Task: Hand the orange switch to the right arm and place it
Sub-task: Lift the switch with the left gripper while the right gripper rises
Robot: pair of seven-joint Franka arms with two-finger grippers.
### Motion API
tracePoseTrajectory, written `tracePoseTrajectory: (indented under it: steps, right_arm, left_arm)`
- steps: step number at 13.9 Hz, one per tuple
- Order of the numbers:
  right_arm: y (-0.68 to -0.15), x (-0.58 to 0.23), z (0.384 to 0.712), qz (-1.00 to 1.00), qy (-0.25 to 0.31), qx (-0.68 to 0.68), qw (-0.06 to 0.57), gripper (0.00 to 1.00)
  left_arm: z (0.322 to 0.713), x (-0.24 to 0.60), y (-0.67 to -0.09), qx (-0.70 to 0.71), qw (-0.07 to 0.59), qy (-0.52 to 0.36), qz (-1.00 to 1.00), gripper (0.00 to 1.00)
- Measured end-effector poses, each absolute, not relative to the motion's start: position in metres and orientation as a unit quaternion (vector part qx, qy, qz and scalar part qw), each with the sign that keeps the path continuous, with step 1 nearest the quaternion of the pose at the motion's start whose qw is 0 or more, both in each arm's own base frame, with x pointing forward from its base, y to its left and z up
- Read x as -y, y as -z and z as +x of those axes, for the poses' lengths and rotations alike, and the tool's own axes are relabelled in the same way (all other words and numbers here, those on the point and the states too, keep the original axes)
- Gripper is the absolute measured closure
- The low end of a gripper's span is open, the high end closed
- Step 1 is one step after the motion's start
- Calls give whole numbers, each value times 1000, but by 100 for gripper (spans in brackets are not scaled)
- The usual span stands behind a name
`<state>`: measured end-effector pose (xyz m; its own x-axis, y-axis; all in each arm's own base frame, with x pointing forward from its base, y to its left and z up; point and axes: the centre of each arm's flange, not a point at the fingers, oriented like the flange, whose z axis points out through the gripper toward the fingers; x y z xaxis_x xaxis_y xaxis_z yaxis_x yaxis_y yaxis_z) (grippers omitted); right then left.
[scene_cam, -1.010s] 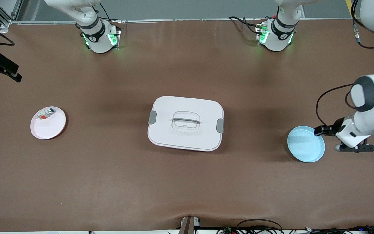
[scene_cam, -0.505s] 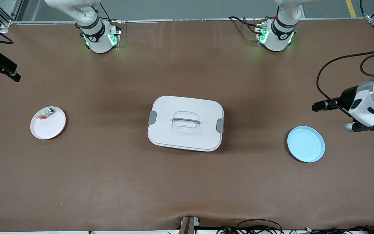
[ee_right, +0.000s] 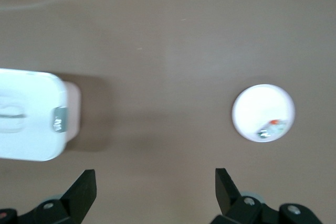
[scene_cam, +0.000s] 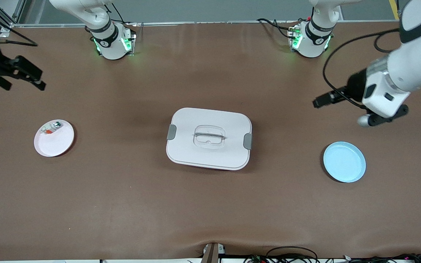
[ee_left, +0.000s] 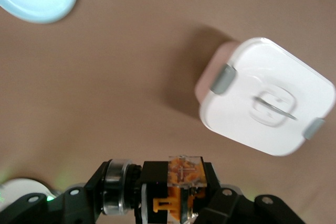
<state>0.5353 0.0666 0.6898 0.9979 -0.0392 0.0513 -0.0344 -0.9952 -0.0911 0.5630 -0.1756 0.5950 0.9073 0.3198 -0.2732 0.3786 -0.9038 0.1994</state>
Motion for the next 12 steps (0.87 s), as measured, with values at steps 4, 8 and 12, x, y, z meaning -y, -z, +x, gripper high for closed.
tracePoseTrajectory:
  steps: [4, 8, 12]
  right_arm:
    - [-687, -92, 540, -992, 33, -53, 110, 0]
    - [-683, -149, 545, -981, 65, -82, 160, 0]
    - [-669, -201, 550, -959, 86, -116, 245, 0]
  left_arm:
    - [544, 244, -606, -276, 139, 126, 943, 27]
    - [531, 306, -616, -374, 172, 115, 904, 27]
    - [519, 361, -614, -441, 207, 119, 865, 27]
